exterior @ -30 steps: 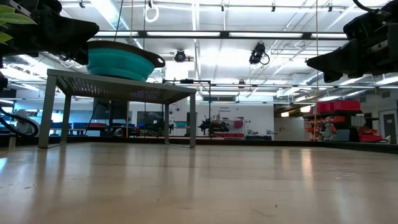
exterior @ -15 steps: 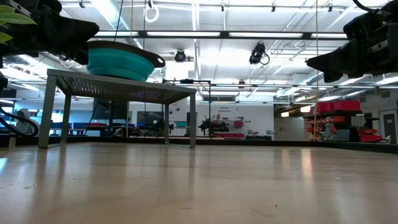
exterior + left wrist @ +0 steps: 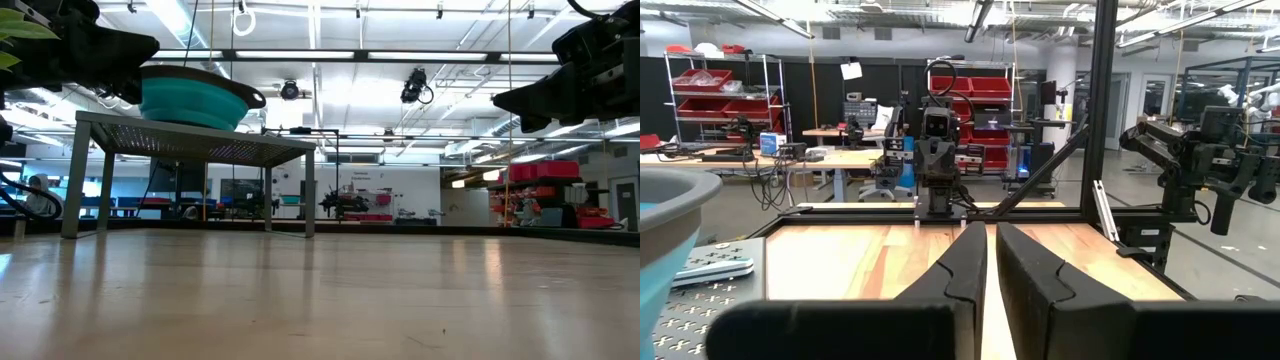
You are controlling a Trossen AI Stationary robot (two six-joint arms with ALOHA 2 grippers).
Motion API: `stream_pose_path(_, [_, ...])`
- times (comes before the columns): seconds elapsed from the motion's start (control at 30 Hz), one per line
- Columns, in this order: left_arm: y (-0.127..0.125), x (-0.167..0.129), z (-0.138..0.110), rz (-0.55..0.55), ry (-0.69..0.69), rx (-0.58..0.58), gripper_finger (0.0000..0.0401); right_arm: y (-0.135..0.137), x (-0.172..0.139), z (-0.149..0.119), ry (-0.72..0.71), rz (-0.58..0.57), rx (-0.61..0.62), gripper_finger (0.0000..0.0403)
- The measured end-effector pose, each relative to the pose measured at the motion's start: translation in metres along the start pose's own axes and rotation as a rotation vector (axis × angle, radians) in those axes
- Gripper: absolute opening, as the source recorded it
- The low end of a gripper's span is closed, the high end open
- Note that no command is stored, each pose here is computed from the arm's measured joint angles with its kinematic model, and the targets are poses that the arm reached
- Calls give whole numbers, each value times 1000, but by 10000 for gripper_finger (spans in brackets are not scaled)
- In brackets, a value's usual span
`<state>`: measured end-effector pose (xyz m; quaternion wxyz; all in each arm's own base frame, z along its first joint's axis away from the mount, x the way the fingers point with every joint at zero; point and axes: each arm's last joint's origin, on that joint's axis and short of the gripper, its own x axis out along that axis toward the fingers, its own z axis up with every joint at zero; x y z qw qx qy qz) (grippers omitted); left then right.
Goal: Pick & Place Fruit
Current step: Return to Home Position
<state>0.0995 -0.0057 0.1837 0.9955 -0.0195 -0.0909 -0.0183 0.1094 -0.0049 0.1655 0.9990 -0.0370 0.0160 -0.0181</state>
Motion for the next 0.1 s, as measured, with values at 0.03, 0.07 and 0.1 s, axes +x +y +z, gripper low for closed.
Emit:
stream_pose_path(0.03, [0, 0, 0, 0, 0, 0, 37, 0, 0, 0, 0, 0, 0, 15])
stream_pose_path(0.07, [0, 0, 0, 0, 0, 0, 37, 0, 0, 0, 0, 0, 0, 15])
stream_pose_path(0.1, [0, 0, 0, 0, 0, 0, 37, 0, 0, 0, 0, 0, 0, 15])
